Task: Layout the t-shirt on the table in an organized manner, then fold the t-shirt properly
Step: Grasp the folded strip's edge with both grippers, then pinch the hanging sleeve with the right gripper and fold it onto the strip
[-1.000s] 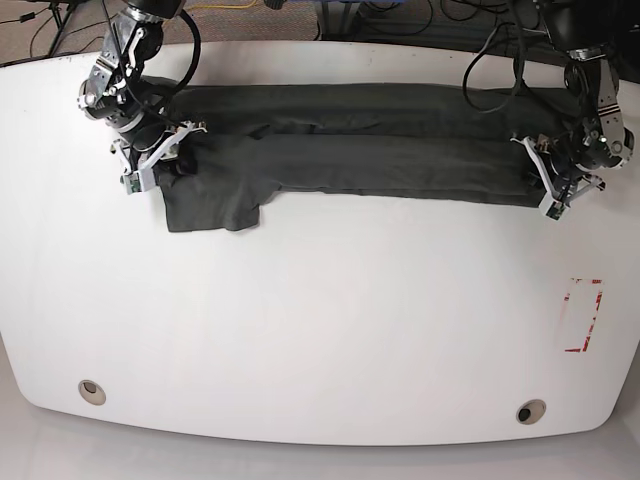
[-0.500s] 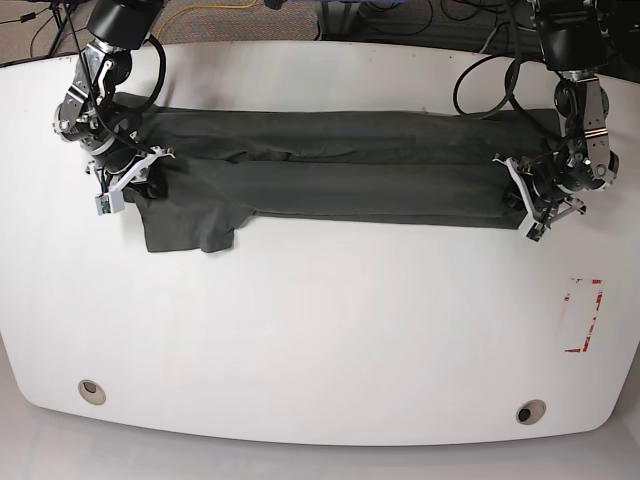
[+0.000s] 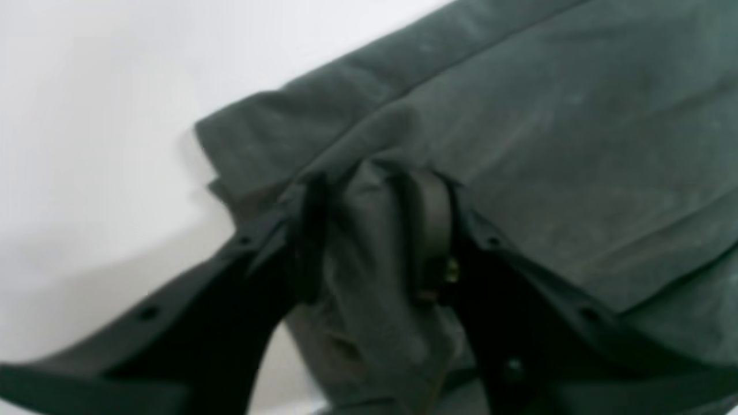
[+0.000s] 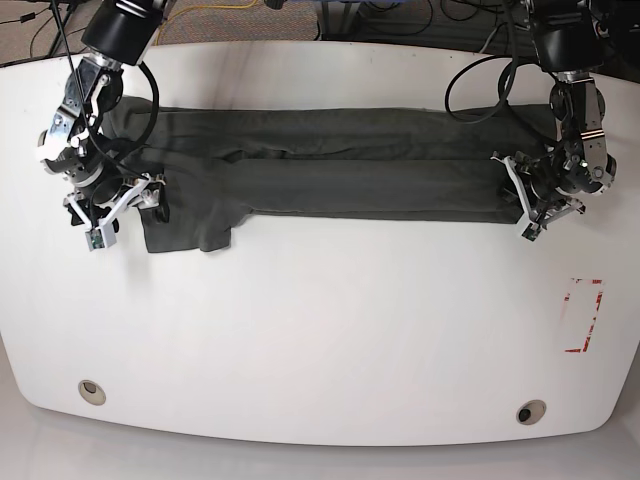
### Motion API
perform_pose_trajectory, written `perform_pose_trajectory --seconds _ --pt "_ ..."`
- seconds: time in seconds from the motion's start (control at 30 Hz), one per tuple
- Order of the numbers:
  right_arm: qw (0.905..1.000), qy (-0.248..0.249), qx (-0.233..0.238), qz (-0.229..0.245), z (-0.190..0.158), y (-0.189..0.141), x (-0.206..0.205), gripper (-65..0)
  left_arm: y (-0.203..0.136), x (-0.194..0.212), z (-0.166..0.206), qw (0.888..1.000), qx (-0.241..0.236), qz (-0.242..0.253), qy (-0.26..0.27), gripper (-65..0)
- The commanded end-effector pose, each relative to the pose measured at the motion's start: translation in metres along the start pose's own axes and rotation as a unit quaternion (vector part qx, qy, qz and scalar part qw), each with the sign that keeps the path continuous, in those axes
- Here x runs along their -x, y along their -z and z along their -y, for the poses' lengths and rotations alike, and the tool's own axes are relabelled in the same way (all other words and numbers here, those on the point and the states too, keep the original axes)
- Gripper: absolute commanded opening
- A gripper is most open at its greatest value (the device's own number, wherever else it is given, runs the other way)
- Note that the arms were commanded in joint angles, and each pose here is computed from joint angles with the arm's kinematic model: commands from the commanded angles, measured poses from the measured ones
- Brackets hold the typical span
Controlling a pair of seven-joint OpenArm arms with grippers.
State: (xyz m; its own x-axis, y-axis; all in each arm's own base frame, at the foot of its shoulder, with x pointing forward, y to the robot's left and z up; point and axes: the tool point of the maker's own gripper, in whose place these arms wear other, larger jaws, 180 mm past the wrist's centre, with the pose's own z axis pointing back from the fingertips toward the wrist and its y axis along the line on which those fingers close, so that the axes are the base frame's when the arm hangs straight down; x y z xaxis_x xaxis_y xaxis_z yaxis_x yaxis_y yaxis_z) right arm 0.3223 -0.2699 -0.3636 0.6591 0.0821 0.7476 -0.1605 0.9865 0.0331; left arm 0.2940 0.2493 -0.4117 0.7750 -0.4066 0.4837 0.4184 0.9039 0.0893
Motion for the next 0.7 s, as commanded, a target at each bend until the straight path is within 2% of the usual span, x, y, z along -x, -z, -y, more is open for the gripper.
perform_pose_trajectory --seconds 0.0,0.1,0.27,0.4,0.67 --pt "0.9998 0.007 0.002 0.018 0.011 0.005 -0.016 -5.1 -0.012 -0.006 -0.014 1.0 -0.026 0.002 0.005 -40.8" --pt "0.9996 0.027 -0.001 0.006 0.024 0.016 -0.015 -6.2 -0.021 -0.016 -0.018 0.999 -0.039 0.012 0.013 -40.7" --pt "0.9975 0.069 -0.008 0.013 0.041 0.034 -0.014 -7.5 -0.036 -0.031 -0.021 0.998 -0.059 0.02 0.032 -40.7" --pt "0.9961 0.086 -0.015 0.009 0.043 0.043 -0.008 -7.3 -0.041 -0.037 -0.022 0.997 -0.066 0.027 0.038 -40.7" --pt "0.997 0.052 -0.056 -0.013 0.006 0.06 -0.007 -7.3 -0.046 -0.049 -0.015 0.996 -0.068 0.047 0.042 -40.7"
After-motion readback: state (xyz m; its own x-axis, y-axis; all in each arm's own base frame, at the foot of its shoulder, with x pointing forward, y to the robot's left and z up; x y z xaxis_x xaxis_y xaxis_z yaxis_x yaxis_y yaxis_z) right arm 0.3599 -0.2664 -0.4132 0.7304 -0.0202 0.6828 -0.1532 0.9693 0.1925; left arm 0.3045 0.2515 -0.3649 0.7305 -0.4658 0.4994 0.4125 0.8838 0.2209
